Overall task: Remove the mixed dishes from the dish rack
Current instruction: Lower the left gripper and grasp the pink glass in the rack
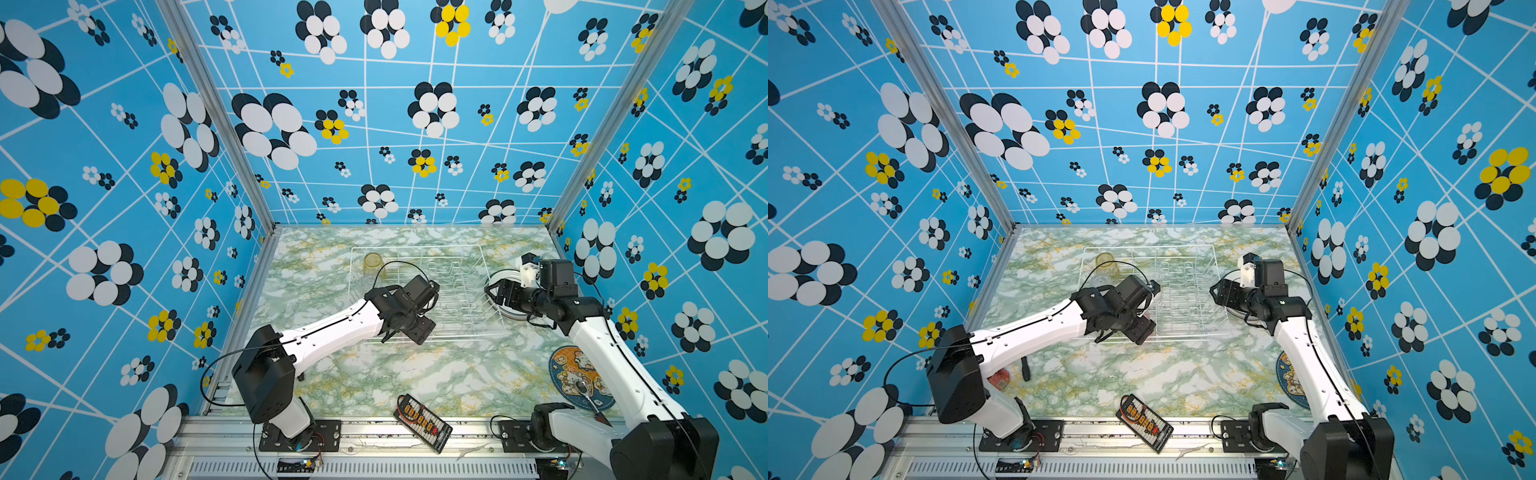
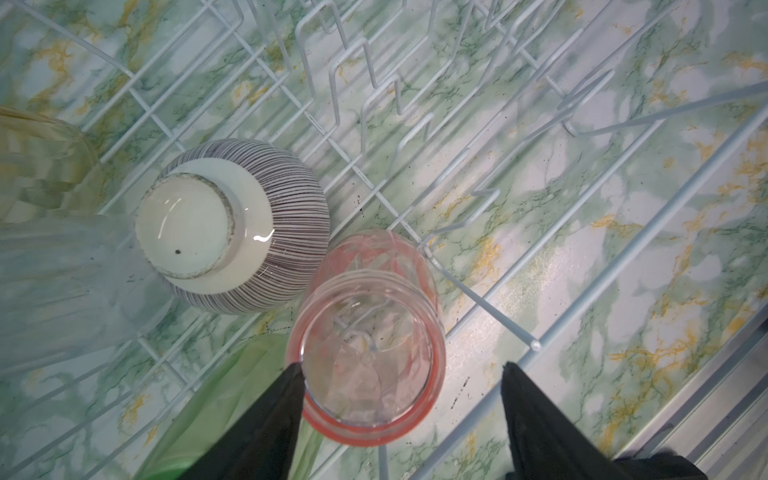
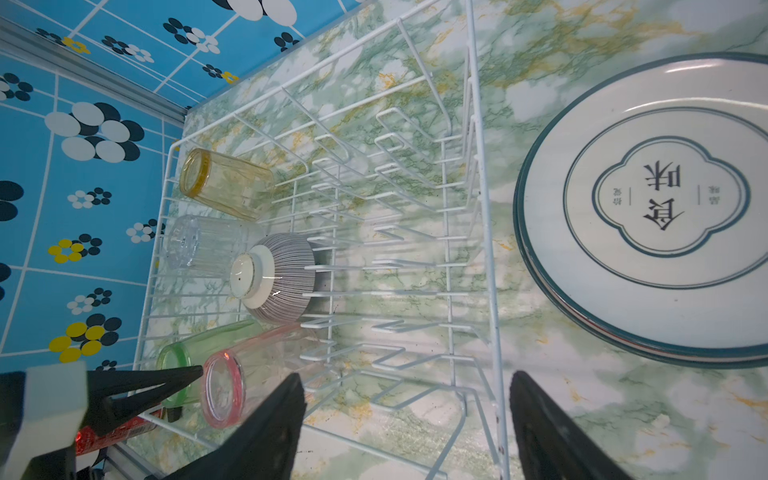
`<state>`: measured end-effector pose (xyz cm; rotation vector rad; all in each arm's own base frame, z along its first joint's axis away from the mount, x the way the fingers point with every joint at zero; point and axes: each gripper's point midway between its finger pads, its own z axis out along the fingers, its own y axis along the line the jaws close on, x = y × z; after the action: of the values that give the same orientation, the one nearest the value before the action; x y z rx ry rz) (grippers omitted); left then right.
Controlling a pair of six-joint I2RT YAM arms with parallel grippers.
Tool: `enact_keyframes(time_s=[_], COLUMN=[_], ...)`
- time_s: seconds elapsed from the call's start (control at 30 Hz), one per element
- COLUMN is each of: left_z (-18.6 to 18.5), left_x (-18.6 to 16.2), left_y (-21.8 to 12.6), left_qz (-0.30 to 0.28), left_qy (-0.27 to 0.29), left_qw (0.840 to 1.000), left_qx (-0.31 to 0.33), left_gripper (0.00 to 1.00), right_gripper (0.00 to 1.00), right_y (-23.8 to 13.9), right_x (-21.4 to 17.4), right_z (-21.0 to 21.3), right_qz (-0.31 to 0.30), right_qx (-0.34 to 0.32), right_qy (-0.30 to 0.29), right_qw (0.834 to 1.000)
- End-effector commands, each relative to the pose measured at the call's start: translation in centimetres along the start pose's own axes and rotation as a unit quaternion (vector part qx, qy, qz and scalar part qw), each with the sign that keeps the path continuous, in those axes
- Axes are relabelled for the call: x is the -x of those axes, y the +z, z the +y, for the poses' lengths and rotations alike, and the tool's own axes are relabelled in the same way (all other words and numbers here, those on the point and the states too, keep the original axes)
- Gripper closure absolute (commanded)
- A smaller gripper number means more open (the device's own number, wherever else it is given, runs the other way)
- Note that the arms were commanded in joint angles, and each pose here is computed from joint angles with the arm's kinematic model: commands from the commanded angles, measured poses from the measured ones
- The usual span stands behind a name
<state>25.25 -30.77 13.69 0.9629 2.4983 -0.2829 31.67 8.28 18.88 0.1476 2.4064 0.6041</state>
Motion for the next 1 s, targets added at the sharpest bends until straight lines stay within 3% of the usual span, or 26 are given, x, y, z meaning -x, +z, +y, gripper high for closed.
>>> enact_keyframes(time_s=[0.0,0.33,0.57,0.97], left_z=[0.1,2.2,1.9,1.5], left_x=[0.7,-0.4,1.0,1.5], left_y=[0.5,2.1,0.3,-2.2], left_qz=[0.006,0.06,0.012,-0.013], left_qy=[-0.008,-0.005,-0.001,0.02], left_qw=[1.0,0.997,0.998,0.997], left_qx=[0.002,0.058,0.056,0.076], left_gripper=[0.24,0.24,0.24,0.24], right_gripper=[0.21,0.2,0.2,0.2], right_y=[0.4,1.0,1.9,1.9], right_x=[-0.1,-0.3,-0.4,-0.4], right_z=[0.3,0.0,-0.2,0.0], right_qz=[0.002,0.01,0.017,0.016], right_qx=[0.01,0.005,0.008,0.015], right_qy=[0.002,0.003,0.008,0.011], right_qw=[1.0,1.0,1.0,1.0])
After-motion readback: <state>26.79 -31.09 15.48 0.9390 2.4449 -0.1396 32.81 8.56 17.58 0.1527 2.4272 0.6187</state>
